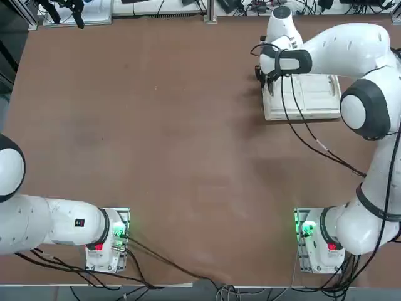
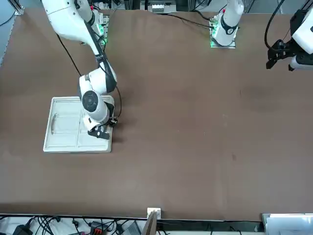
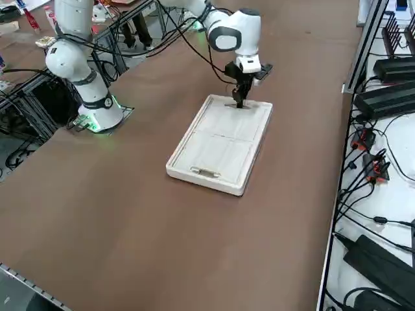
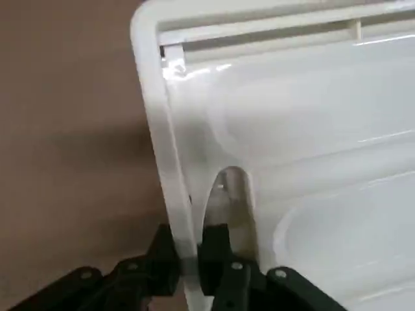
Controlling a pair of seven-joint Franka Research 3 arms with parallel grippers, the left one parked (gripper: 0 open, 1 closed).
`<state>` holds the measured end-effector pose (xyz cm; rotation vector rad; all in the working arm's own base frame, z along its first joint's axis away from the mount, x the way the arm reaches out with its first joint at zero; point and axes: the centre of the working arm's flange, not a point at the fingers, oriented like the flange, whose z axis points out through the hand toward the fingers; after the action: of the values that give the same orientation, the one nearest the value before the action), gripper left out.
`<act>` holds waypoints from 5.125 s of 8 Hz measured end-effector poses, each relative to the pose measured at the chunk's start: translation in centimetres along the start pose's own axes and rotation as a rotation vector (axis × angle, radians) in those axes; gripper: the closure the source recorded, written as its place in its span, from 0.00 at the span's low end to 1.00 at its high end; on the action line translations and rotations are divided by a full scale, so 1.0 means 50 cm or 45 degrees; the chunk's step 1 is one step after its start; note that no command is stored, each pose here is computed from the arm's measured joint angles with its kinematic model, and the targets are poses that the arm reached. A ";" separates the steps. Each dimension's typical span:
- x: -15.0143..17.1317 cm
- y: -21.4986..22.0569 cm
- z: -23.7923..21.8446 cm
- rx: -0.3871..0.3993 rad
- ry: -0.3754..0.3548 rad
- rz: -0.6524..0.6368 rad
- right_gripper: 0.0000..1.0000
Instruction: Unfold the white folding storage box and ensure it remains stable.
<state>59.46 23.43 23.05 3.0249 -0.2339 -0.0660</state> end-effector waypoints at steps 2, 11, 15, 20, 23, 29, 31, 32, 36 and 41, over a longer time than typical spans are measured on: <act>0.009 -0.004 -0.055 -0.056 -0.025 -0.012 0.81; 0.027 -0.008 -0.229 -0.175 0.009 -0.004 0.81; 0.012 -0.038 -0.245 -0.286 0.097 -0.004 0.81; -0.008 -0.073 -0.257 -0.385 0.196 -0.024 0.81; -0.005 -0.080 -0.261 -0.406 0.221 -0.039 0.81; -0.012 -0.091 -0.256 -0.457 0.221 -0.133 0.81; -0.016 -0.090 -0.267 -0.481 0.184 -0.175 0.81; -0.016 -0.089 -0.273 -0.486 0.166 -0.197 0.81; -0.020 -0.085 -0.286 -0.478 0.092 -0.244 0.81; -0.018 -0.096 -0.266 -0.514 -0.009 -0.232 0.81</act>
<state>60.00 29.64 35.75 2.6348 0.0515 -0.1220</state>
